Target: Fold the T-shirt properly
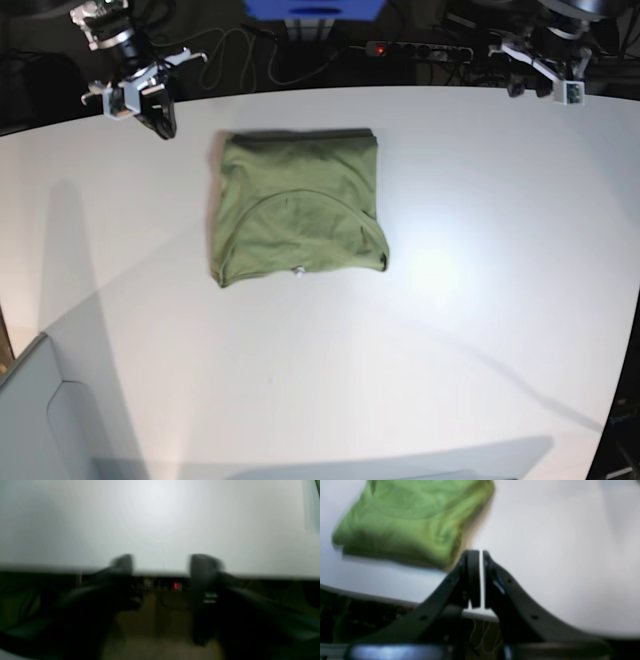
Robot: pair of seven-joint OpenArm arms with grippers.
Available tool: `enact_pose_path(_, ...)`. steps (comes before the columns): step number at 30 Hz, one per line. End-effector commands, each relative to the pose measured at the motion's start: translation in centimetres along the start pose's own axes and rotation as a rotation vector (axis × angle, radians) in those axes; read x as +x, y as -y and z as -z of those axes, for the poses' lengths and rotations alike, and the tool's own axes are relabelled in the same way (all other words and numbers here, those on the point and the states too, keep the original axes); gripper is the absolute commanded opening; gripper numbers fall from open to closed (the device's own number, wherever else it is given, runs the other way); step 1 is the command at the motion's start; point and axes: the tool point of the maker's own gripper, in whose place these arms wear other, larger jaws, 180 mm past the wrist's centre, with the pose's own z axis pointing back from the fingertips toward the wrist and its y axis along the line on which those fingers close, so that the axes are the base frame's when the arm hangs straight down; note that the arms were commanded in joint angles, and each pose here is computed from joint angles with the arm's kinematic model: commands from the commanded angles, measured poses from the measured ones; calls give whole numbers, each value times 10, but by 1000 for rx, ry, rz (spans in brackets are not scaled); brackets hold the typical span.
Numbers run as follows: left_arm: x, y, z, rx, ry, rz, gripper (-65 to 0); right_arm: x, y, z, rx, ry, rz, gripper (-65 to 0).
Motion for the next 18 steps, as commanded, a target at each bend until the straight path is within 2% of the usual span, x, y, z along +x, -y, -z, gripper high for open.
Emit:
enact_pose_path(1,2,2,-7,-2,11,7,-467,4,0,-9,-4,20,2,-650)
enact_pose_path(4,-21,16,-10,-36,-48,-13,-650,-18,-7,-27,-13,-50,41,-650)
enact_pose_path(7,-52,32,-4,-97,-125,-52,-650,-36,-9,-39,-14,-108,63,-650)
enact_pose_path(12,-113,47,19,-158,-260,-192,-650,-74,-6,-49,-8,-185,160,-650)
enact_pose_path(16,-143,50,39,-180,-279,-282,-650,-126,-8,-56,4,-301,239,-650)
enact_pose_path(18,-155,51,50,-194,-275,-284,-650,-156,-10,-56,-3,-357,298,-650)
